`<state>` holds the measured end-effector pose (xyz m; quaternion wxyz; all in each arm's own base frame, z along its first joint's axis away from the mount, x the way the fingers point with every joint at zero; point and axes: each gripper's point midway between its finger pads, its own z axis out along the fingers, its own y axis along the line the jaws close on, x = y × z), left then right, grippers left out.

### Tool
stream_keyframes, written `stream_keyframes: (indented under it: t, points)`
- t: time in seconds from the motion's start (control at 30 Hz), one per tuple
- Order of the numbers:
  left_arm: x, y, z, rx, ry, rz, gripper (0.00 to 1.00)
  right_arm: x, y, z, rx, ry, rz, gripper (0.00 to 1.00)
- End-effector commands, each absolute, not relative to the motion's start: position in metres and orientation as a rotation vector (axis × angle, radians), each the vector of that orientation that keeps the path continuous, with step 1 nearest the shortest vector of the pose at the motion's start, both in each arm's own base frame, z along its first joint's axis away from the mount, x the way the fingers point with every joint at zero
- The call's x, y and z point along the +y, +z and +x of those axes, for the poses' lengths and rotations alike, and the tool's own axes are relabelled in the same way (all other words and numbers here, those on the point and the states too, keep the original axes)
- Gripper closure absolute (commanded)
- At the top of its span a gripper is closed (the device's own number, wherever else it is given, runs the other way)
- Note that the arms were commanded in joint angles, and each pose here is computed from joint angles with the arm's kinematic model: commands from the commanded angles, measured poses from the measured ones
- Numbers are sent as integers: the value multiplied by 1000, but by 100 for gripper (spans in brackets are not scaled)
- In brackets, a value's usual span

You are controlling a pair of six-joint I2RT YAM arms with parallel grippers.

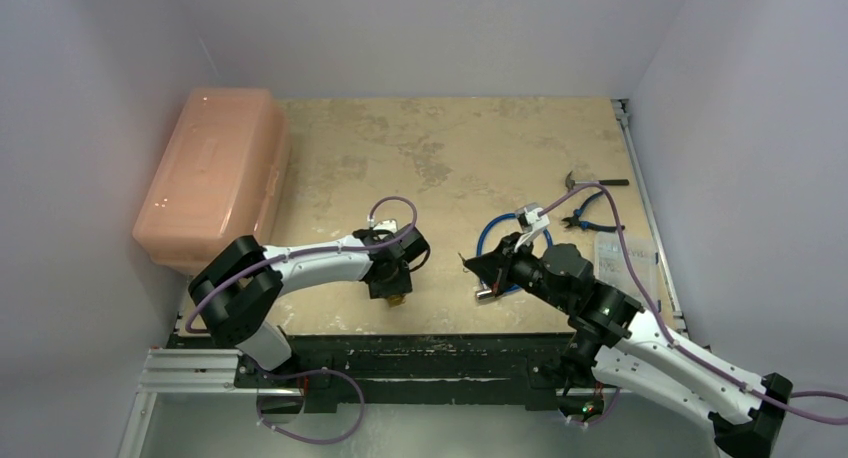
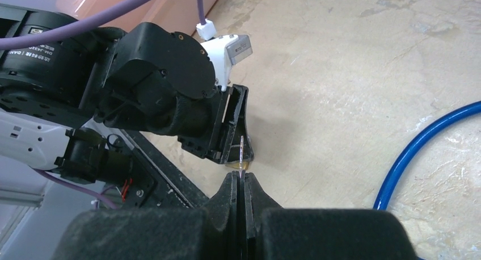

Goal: Unlock with the key

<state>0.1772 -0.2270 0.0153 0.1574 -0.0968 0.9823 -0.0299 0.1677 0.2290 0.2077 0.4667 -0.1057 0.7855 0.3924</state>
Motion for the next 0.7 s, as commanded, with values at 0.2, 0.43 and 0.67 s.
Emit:
stream_keyframes:
  t: [0.2,0.43,0.67]
  points:
    - [-243,28,186,2744,-226,-260,50,225,213,169,1890,954,-265,100]
    - [-262,113,203,2496,-543,-70,42,235,228,163,1840,1039,-288,100]
    - [-282,220,191,2089,-1035,69,43,256,252,156,1770,1187,-331,100]
